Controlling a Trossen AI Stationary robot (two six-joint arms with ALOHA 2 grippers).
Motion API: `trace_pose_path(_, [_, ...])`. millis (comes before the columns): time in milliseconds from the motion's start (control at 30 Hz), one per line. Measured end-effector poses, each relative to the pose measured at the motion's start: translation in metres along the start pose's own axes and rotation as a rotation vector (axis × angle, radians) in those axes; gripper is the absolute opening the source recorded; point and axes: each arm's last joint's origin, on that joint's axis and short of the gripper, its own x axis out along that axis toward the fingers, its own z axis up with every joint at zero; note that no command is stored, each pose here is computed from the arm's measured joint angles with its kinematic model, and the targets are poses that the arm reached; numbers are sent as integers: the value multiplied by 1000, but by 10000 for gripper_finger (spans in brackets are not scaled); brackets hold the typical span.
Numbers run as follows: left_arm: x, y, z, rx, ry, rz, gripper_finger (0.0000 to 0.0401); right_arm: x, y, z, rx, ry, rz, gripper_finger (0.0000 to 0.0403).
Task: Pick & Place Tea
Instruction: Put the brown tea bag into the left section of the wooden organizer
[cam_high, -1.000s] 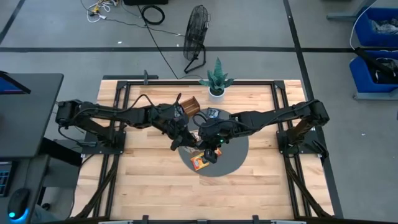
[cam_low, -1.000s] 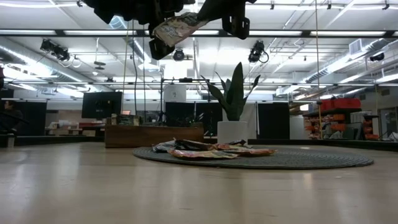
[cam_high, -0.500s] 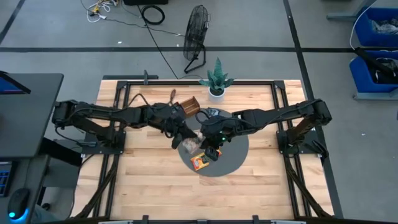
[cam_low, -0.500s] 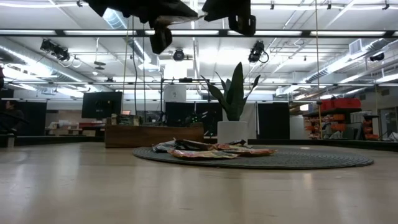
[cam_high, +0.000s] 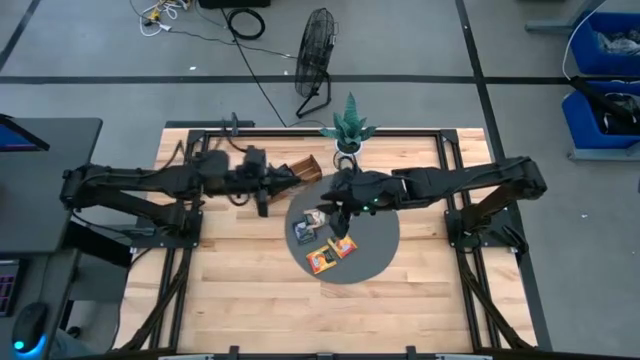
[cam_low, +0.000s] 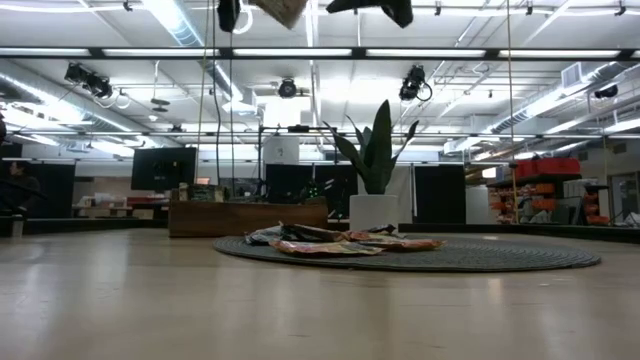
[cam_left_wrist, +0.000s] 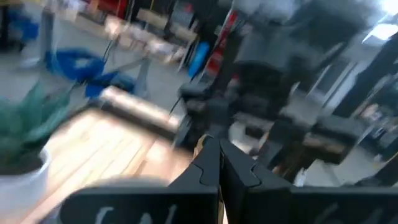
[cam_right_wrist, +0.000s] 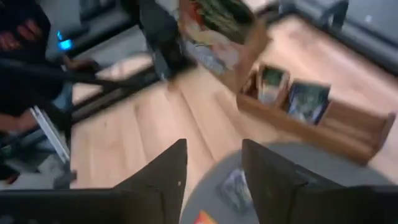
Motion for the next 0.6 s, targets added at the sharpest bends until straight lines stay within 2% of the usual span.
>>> trace_pose_path(133, [-12, -8, 16, -12, -112, -61, 1, -2, 2, 12, -6, -105, 44, 189])
trace_pose_path(367, [-23, -21, 29, -32, -241, -155, 1, -4, 5, 30, -62, -273, 101, 225])
trace_pose_path(600, [-24, -25, 32, -39, -276, -186, 1, -6, 2, 43, -46, -348, 190, 237])
